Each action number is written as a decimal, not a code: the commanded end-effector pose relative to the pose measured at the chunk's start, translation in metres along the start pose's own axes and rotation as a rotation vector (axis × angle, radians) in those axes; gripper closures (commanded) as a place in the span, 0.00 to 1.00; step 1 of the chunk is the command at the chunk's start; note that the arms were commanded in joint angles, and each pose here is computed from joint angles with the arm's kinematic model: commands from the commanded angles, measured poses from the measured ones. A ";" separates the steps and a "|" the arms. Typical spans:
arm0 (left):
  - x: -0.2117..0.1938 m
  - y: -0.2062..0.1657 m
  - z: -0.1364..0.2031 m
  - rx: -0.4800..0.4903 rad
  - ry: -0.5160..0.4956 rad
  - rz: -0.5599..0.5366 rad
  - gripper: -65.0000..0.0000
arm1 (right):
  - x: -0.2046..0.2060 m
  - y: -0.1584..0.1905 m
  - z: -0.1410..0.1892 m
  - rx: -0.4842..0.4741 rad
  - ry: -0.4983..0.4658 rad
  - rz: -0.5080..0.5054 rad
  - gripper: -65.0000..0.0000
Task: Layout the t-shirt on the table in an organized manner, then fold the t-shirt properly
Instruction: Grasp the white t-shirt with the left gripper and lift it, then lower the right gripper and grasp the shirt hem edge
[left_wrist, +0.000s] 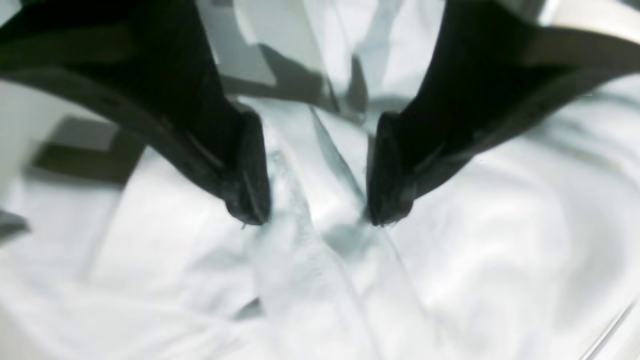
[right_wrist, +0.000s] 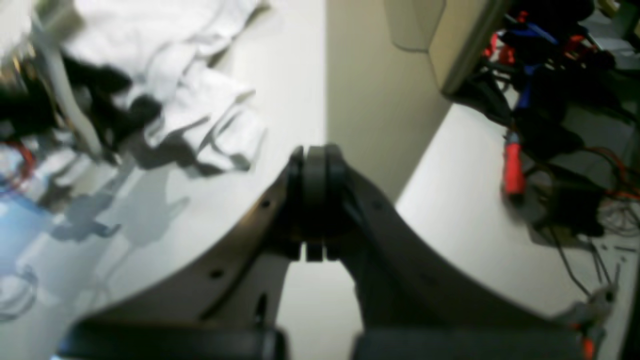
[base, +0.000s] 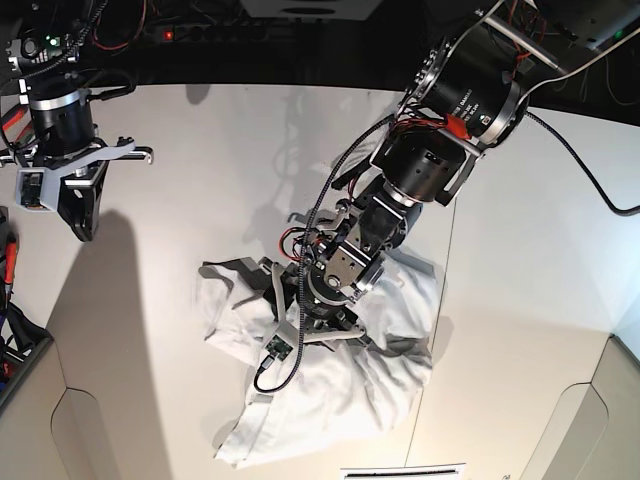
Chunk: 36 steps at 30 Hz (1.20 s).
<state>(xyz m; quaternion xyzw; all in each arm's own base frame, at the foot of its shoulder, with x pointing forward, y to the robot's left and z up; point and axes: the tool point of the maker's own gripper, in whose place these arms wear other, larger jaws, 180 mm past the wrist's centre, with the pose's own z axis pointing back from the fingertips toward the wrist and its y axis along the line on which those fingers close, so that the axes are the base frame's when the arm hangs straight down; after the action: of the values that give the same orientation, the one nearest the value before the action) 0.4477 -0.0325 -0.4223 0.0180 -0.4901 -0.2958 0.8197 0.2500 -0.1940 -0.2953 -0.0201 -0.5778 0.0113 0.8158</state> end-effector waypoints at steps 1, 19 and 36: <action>0.015 0.013 -0.003 0.029 -0.026 -0.017 0.52 | 0.013 -0.001 0.000 0.003 -0.047 -0.005 1.00; -0.110 0.076 0.114 -0.176 0.181 -0.112 1.00 | 0.031 0.000 -0.010 0.004 -0.099 -0.008 1.00; -0.036 0.143 0.162 0.125 0.010 -0.126 0.58 | -0.004 0.068 -0.096 0.160 0.014 0.173 0.57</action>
<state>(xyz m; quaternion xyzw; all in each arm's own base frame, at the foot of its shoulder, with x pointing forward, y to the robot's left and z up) 0.3612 0.1434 -0.3376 0.0931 -0.4799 -0.3177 0.8125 0.3309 -0.1252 -0.3519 0.0013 -0.5396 0.1300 0.8318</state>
